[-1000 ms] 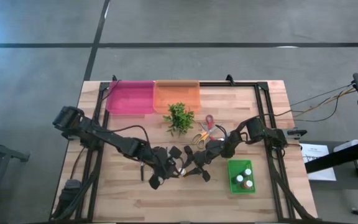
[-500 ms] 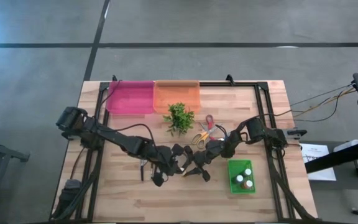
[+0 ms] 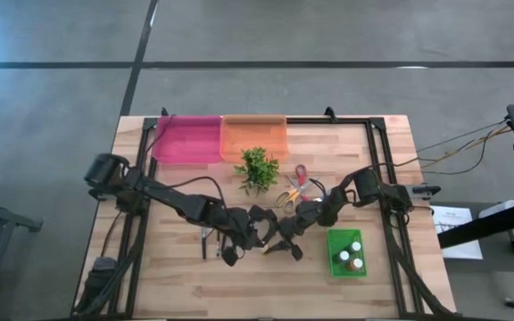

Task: Pick & Place Paint Supplies
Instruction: Put the yellow paint bottle into the green bin

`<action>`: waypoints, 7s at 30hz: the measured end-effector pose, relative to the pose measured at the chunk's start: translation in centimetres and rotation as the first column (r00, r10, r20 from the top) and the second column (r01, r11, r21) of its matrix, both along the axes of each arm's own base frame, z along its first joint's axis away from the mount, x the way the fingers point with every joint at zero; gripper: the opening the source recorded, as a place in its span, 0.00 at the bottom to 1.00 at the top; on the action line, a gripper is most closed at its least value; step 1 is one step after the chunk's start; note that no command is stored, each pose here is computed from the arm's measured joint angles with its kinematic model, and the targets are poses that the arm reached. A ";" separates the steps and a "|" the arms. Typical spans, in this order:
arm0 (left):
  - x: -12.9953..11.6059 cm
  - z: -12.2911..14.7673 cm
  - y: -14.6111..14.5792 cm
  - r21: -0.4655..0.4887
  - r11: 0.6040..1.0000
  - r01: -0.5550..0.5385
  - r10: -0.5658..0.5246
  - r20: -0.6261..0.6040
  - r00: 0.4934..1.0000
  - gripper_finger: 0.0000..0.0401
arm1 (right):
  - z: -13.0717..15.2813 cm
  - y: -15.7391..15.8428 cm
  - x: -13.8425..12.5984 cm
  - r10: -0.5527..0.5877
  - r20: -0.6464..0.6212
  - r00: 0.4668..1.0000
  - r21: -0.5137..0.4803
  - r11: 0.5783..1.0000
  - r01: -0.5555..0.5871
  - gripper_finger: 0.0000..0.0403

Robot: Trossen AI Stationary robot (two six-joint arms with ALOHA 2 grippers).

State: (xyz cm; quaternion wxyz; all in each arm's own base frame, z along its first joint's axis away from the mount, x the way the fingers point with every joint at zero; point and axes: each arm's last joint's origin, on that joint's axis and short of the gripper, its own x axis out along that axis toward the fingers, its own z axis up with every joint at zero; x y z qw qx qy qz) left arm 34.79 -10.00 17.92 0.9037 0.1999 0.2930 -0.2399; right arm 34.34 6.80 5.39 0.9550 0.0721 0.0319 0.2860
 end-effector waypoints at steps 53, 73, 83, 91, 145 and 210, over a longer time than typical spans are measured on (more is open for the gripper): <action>1.0 0.1 0.7 -0.057 0.998 0.031 -0.031 0.002 1.000 0.05 | 3.4 -0.2 -2.5 0.001 0.007 1.000 -0.004 1.000 -0.001 0.70; -1.9 5.2 1.2 0.118 0.993 -0.010 0.000 0.085 0.996 0.25 | 5.4 -0.3 -2.8 0.003 0.057 0.998 -0.051 0.999 -0.001 0.70; -9.6 10.4 1.3 0.098 0.995 0.006 -0.018 0.122 0.992 0.25 | 13.3 -0.1 -3.1 -0.217 -0.306 0.927 -0.320 0.940 0.115 0.70; -14.5 9.8 2.5 0.049 0.997 -0.066 0.058 0.148 0.987 0.25 | 19.1 0.1 -2.9 -0.269 -0.492 0.828 -0.368 0.926 0.083 0.70; -17.8 8.9 3.9 -0.029 0.993 -0.116 0.120 0.204 0.972 0.25 | 16.5 5.3 6.3 -0.291 -0.739 0.608 -0.486 0.855 -0.182 0.70; -17.8 8.8 3.9 -0.041 0.992 -0.123 0.129 0.197 0.972 0.25 | 23.5 6.9 -12.0 -0.540 -0.718 0.440 -0.527 0.834 0.163 0.28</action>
